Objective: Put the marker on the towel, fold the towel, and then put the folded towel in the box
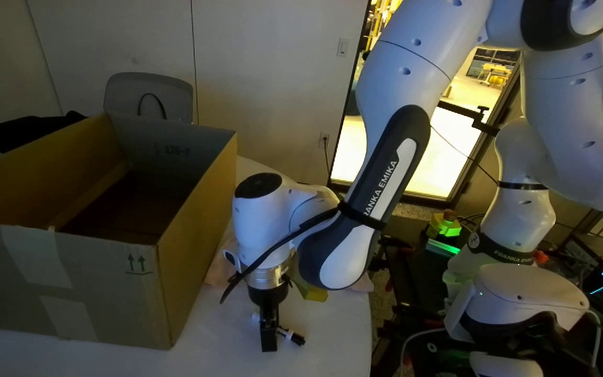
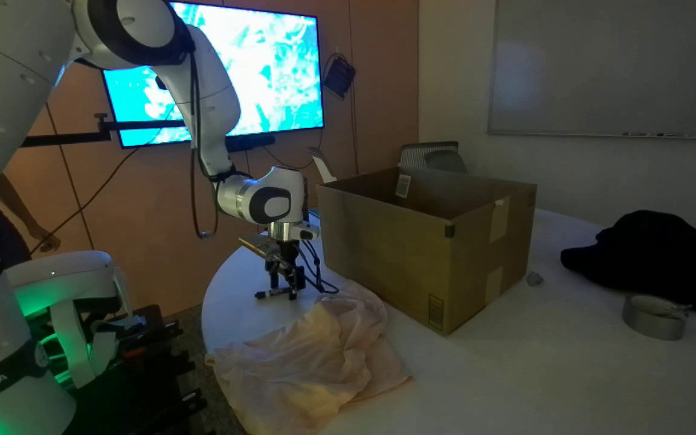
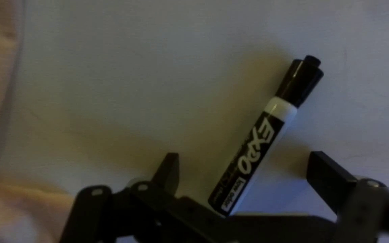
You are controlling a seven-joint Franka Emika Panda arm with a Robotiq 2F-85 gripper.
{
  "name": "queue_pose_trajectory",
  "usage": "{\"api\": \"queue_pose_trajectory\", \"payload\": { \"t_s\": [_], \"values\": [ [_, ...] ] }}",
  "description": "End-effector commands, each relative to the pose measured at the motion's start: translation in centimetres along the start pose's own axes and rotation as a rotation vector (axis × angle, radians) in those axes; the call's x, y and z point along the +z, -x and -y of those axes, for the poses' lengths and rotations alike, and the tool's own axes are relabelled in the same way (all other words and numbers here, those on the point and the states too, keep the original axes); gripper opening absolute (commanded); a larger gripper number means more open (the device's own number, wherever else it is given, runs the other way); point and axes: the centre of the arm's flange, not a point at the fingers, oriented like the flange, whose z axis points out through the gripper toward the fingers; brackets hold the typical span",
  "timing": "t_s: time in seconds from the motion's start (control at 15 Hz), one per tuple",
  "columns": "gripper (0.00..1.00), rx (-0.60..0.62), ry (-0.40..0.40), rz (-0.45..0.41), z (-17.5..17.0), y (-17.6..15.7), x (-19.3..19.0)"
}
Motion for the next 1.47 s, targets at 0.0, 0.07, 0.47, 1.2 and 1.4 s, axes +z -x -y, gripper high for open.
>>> {"api": "queue_pose_trajectory", "payload": {
  "t_s": [0.0, 0.07, 0.47, 1.2, 1.4],
  "values": [
    [0.67, 0.021, -0.018, 0.023, -0.2, 1.3, 0.4],
    [0.60, 0.017, -0.029, 0.024, -0.2, 1.4, 0.2],
    [0.12, 0.022, -0.045, 0.035, -0.2, 2.3, -0.9],
    [0.05, 0.068, 0.007, 0.042, -5.1, 3.3, -5.0],
    [0.05, 0.143, 0.030, -0.002, -9.1, 2.8, -6.2]
  ]
}}
